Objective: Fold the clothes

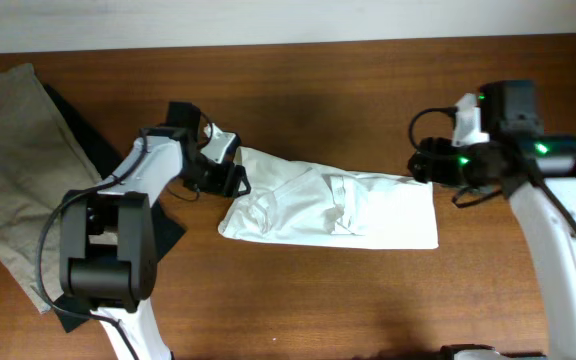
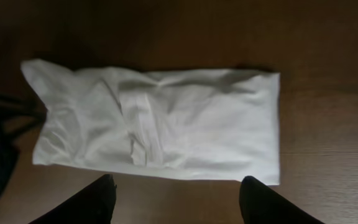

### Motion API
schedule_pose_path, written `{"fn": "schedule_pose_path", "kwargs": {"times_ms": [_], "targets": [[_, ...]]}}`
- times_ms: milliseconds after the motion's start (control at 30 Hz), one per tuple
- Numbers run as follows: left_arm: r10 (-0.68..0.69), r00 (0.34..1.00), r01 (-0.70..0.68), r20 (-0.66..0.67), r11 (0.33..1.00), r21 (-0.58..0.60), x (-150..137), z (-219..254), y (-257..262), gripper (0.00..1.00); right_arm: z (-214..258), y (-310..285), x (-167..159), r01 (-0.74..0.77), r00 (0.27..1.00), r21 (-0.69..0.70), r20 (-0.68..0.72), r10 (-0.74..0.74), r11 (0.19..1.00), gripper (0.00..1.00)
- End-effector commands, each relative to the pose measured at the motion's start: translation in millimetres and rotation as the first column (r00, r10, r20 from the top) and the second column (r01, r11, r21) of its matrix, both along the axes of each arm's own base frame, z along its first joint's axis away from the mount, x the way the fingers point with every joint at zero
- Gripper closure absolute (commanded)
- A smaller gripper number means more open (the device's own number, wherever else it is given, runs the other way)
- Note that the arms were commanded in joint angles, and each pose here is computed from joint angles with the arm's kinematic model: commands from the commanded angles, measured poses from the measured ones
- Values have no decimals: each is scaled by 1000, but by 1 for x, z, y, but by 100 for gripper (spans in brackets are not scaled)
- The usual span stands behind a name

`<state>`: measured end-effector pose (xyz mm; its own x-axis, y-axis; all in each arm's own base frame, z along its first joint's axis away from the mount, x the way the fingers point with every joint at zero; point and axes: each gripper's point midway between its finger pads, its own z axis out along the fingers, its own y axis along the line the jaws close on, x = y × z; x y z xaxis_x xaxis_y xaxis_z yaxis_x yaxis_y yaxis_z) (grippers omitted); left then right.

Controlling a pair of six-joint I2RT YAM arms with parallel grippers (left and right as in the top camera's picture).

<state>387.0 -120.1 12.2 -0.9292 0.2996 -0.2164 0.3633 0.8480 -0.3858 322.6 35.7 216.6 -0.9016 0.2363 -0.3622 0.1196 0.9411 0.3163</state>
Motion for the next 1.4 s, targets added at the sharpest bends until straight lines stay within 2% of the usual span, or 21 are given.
{"fn": "schedule_pose_path", "kwargs": {"times_ms": [0, 100, 167, 200, 233, 300, 400, 467, 500, 667, 700, 733, 800, 867, 967, 1000, 1100, 1167, 1233, 1300, 1367], "targets": [[-38, 997, 41, -61, 998, 49, -29, -22, -20, 25, 21, -10, -5, 25, 997, -10, 73, -24, 1000, 32], [-58, 994, 65, -94, 995, 75, -46, -42, -32, 33, 24, -10, -8, 25, 996, -10, 80, -24, 1000, 32], [-59, 988, 71, -142, 994, 80, -55, -57, -33, 48, 24, -10, -9, 25, 997, -10, 75, -24, 1000, 32], [-57, 985, 71, -161, 994, 84, -57, -63, -33, 70, 23, -10, -10, 24, 997, -10, 72, -24, 1000, 32], [-57, 987, 70, -153, 994, 83, -55, -61, -33, 100, 23, -10, -11, 25, 997, -11, 68, -24, 1000, 32], [-32, 992, 49, -120, 989, 140, -27, -24, -25, 100, 23, -10, -11, 25, 997, -11, 69, -24, 1000, 33], [13, 1000, -15, 10, 944, 330, 23, 91, 12, 100, 23, -10, -10, 25, 997, -11, 70, -24, 1000, 33], [-35, 992, -2, 121, 957, 291, 36, 161, -12, 100, 25, -10, -8, 25, 996, -12, 83, -24, 1000, 32], [-70, 987, 26, 145, 958, 285, 34, 170, -29, 100, 25, -10, -7, 25, 996, -12, 85, -24, 1000, 32], [-257, 966, 252, -31, 904, 346, -12, 89, -103, 100, 25, -10, -7, 25, 996, -12, 84, -24, 1000, 32], [-300, 951, 308, -78, 882, 356, -25, 67, -119, 96, 25, -11, -7, 25, 996, -13, 84, -24, 1000, 32], [-329, 940, 340, -93, 869, 358, -31, 55, -131, 79, 24, -13, -7, 33, 996, -25, 83, -30, 999, 32], [-374, 925, 373, -64, 863, 342, -38, 64, -155, 60, 23, -16, -7, 42, 996, -41, 83, -38, 998, 31], [-390, 920, 384, -41, 876, 292, -40, 89, -170, 56, 23, -19, -7, 50, 996, -56, 82, -45, 997, 30], [-315, 947, 261, 53, 858, 441, -7, 145, -124, 50, 13, -12, -4, 29, 998, -36, 50, -27, 999, 23], [-235, 967, 164, 102, 873, 460, 13, 162, -98, 46, 5, 3, -1, -16, 1000, 13, 26, 16, 1000, 23], [-93, 989, 32, 114, 892, 450, 42, 166, -39, 33, -32, 77, 31, -218, 976, 139, 23, 217, 966, 23], [-7, 994, -36, 111, 921, 387, 55, 166, -12, 31, -60, 139, 62, -360, 932, 160, 96, 349, 919, 29], [45, 993, -76, 109, 951, 298, 64, 168, -2, 31, -90, 188, 77, -448, 890, 107, 146, 432, 887, 30], [-45, 993, 35, 106, 995, 92, 68, 170, -31, 49, -123, 200, 89, -400, 911, 12, 119, 396, 917, 39], [-50, 995, 42, 84, 995, 90, 73, 155, -34, 57, -142, 195, 91, -385, 919, -11, 82, 385, 923, 52]]}}
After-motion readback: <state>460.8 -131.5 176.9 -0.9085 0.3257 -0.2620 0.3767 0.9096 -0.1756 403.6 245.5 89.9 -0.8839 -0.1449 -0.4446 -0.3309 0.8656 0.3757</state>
